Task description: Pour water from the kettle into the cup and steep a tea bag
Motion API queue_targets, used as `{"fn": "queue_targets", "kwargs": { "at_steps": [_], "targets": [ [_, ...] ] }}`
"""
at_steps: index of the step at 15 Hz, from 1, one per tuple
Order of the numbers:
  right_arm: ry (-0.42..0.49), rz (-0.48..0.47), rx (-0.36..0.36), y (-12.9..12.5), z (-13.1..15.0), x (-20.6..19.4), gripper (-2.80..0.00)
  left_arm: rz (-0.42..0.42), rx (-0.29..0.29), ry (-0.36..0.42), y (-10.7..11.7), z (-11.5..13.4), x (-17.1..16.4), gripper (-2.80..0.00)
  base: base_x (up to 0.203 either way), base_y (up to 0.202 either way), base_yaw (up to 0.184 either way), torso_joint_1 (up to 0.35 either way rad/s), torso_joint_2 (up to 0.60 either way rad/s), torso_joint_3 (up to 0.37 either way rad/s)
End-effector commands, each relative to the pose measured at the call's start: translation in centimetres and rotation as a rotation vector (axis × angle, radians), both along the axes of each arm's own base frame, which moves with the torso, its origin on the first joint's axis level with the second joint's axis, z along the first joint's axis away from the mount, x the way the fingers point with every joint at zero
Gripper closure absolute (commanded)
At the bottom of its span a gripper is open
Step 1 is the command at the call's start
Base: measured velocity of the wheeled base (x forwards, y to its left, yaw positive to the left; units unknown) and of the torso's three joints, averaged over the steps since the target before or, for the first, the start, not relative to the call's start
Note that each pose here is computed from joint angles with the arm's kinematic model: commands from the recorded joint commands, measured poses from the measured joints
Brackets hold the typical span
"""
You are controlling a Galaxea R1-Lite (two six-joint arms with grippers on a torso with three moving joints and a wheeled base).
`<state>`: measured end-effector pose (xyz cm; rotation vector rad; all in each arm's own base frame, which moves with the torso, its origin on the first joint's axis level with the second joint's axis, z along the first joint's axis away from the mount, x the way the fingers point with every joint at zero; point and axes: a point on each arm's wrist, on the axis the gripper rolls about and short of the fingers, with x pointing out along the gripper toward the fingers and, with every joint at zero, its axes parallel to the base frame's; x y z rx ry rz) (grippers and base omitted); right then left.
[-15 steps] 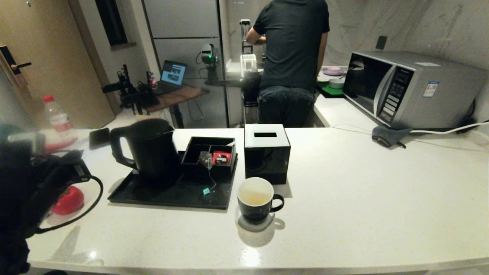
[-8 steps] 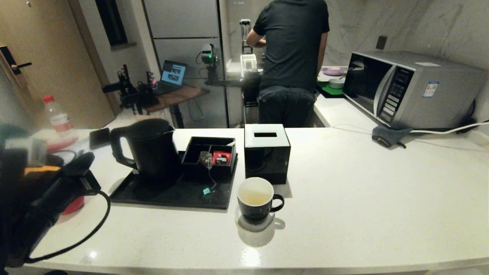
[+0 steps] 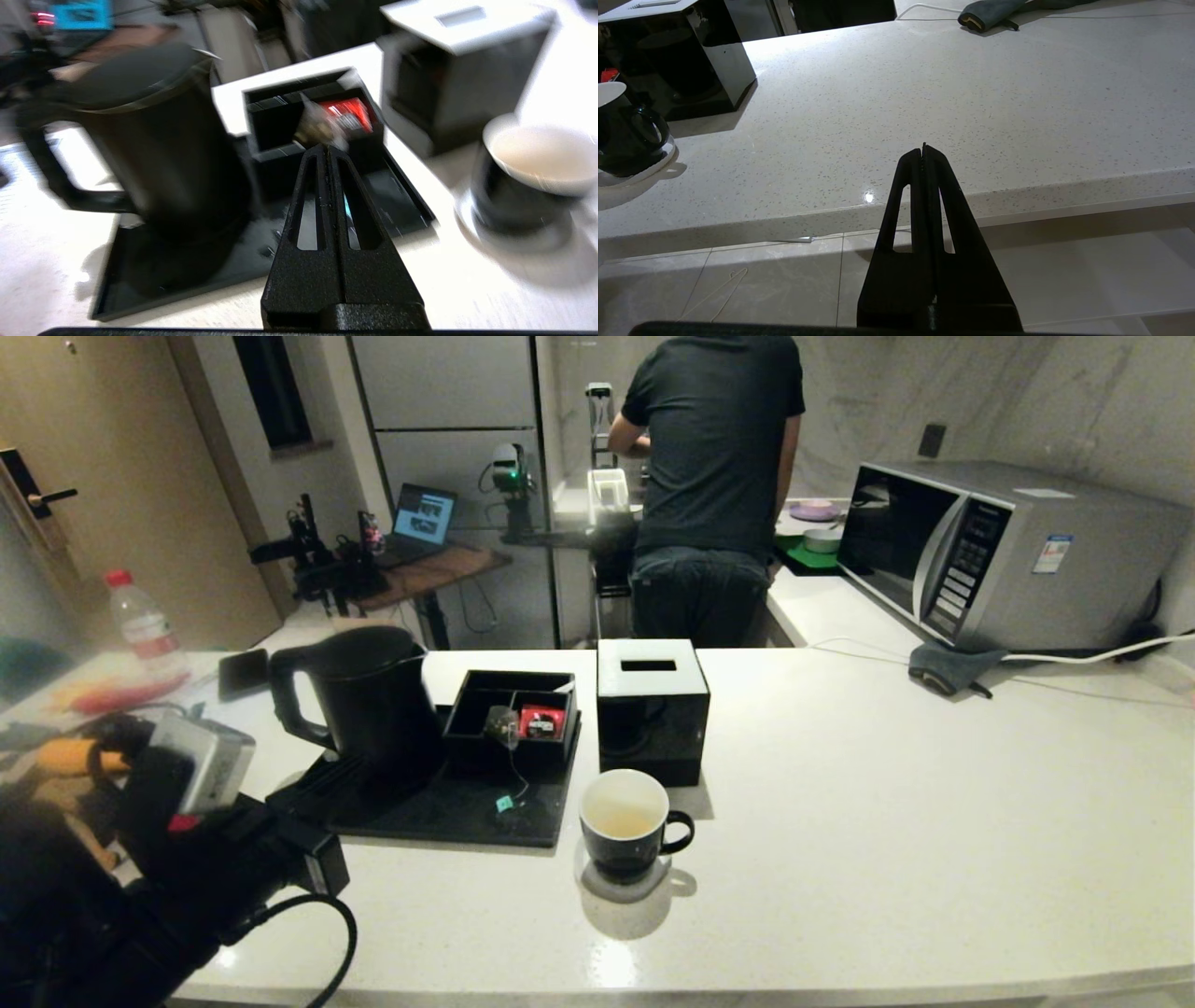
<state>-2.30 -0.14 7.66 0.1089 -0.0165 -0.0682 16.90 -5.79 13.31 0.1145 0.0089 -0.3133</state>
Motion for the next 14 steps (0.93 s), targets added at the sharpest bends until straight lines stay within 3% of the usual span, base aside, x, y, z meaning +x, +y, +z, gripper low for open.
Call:
{"fn": "queue_targets", "kwargs": {
  "at_steps": [1,6,7,14],
  "targets": [
    [0.0,0.001,0.0,0.0,0.0,0.0,0.0,-0.03,0.038,0.022,-0.7,-0.6,0.3,0.0,0.0,0.0,0.0,0.0,0.0,0.0],
    [0.0,0.0,0.0,0.0,0.0,0.0,0.0,-0.031,0.093,0.038,-1.2,-1.3,1.8,0.0,0.0,0.0,0.0,0.0,0.0,0.0],
    [0.0,0.001,0.0,0.0,0.0,0.0,0.0,-0.032,0.095,0.043,-1.3,-1.3,2.0,-2.8,0.0,0.0,0.0,0.0,0.0,0.0],
    [0.0,0.0,0.0,0.0,0.0,0.0,0.0,-0.023,0.085,0.014,-2.6,-1.0,5.9,-2.8,0.0,0.0,0.0,0.0,0.0,0.0]
  ]
}}
